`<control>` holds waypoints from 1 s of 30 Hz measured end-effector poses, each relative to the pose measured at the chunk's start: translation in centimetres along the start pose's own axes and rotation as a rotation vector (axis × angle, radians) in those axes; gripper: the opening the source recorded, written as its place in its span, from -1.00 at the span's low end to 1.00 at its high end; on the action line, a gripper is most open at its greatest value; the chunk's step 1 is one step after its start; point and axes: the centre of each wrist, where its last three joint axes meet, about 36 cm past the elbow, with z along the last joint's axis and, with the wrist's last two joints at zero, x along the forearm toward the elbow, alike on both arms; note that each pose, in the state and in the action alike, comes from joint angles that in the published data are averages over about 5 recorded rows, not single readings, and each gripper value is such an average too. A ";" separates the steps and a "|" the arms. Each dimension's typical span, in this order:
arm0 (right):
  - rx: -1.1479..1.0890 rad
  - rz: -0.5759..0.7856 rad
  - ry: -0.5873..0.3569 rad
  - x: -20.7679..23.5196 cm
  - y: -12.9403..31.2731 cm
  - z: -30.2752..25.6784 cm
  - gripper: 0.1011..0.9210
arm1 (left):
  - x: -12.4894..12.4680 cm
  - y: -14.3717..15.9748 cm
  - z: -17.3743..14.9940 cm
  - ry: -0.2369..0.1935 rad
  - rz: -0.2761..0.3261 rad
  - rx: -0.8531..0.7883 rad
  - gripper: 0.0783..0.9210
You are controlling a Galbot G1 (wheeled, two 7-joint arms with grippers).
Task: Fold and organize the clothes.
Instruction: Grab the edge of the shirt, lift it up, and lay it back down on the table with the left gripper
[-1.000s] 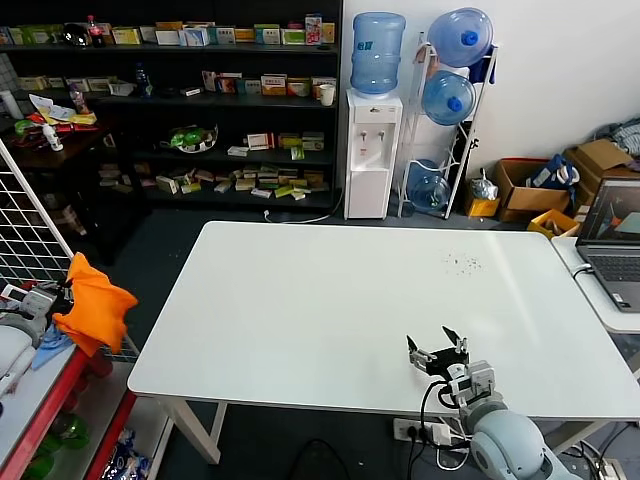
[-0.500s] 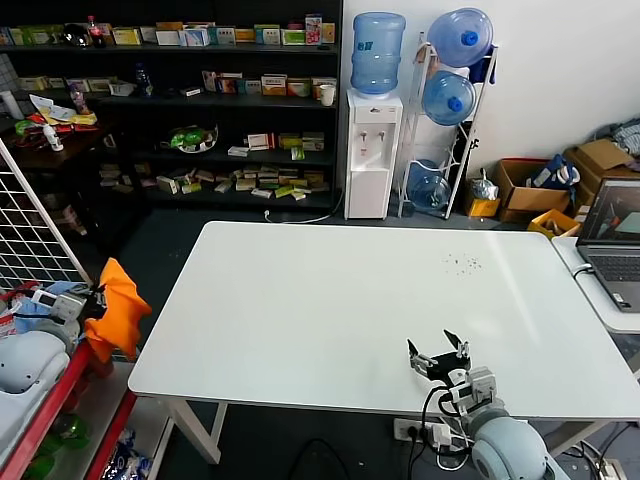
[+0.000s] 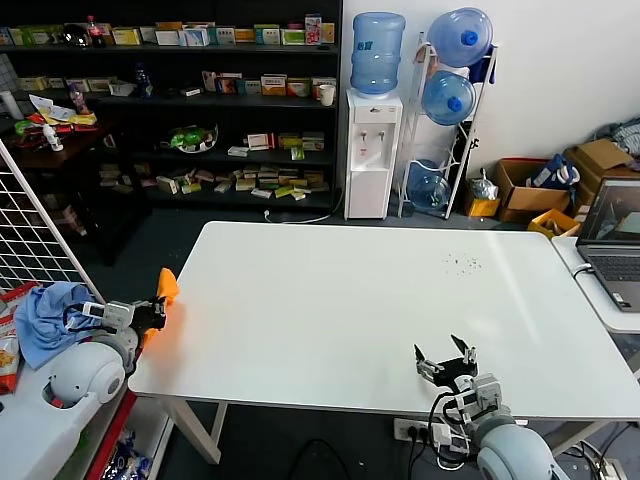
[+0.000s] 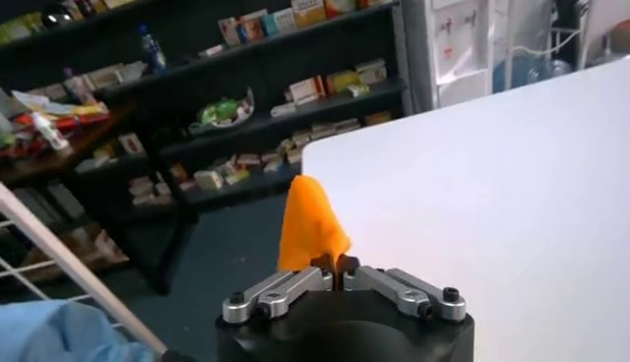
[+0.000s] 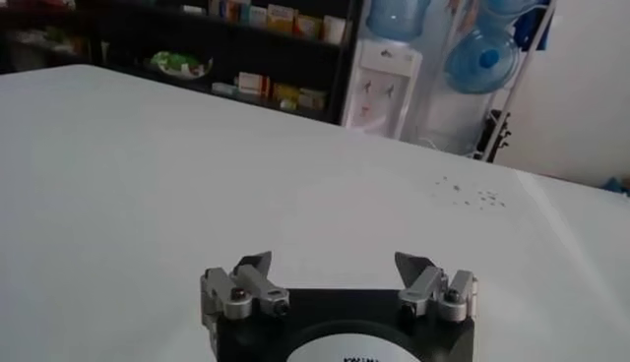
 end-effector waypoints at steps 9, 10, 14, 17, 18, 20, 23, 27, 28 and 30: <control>0.012 0.015 0.003 0.3 -0.3 0.5 0.76 | 0.1 -7.1 0.5 -0.020 0.099 0.147 -0.93; 0.014 0.017 0.002 0.4 -0.4 0.5 0.76 | 0.0 -7.9 0.6 -0.023 0.109 0.163 -0.93; 0.024 0.024 -0.002 0.7 -0.9 0.5 0.76 | -0.8 -11.7 1.0 -0.034 0.141 0.224 -0.93; 0.032 0.029 -0.005 0.8 -1.4 0.4 0.76 | -1.5 -14.9 1.2 -0.044 0.164 0.266 -0.93; 0.034 0.032 -0.005 0.8 -1.5 0.4 0.76 | -1.7 -16.0 1.2 -0.047 0.171 0.278 -0.93; 0.038 0.037 -0.005 0.8 -1.8 0.4 0.76 | -2.1 -18.2 1.1 -0.055 0.185 0.302 -0.93; 0.041 0.043 -0.002 0.8 -2.2 0.6 0.76 | -2.7 -21.6 0.9 -0.065 0.206 0.331 -0.93; 0.040 0.050 -0.002 0.8 -3.0 0.9 0.76 | -3.0 -26.0 0.5 -0.077 0.235 0.362 -0.93; 0.038 0.053 -0.003 0.8 -3.2 1.0 0.76 | -3.1 -27.0 0.3 -0.081 0.244 0.369 -0.93; 0.033 0.059 -0.003 0.8 -3.7 1.1 0.76 | -3.2 -29.0 0.0 -0.087 0.258 0.380 -0.93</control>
